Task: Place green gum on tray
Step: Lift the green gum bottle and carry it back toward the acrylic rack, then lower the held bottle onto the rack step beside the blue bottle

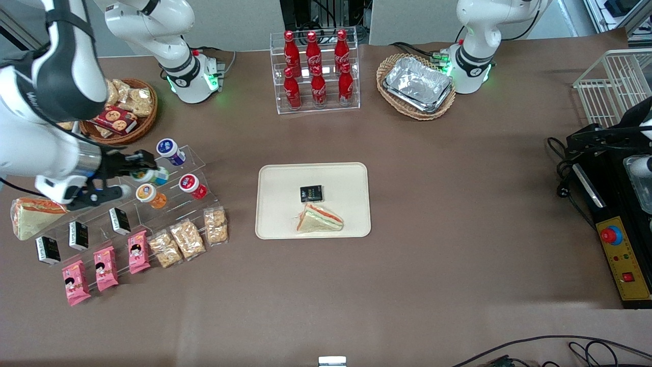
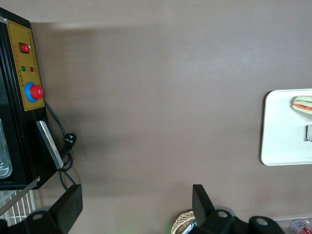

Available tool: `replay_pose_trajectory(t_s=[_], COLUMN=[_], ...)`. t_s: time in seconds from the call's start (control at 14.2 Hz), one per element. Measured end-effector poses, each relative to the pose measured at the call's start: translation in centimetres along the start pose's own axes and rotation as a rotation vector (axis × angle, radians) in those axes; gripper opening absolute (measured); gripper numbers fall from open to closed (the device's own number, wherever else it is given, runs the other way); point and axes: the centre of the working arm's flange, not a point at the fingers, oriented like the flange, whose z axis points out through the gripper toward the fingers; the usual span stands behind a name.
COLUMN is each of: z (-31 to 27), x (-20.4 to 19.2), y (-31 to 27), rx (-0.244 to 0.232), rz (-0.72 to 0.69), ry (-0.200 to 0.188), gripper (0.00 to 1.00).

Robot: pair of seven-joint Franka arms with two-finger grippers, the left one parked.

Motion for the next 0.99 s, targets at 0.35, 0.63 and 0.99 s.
replay_pose_trajectory(t_s=[0.35,0.63,0.99], z=[0.5,2.3,5.4], x=[-2.0,-3.6,-6.5], y=[6.4,7.5,10.0], rx=[0.026,0.007,0.006], rz=[0.016,0.030,0.019], ry=[-0.014,-0.002,0.026], gripper=[0.59,0.59,0.59])
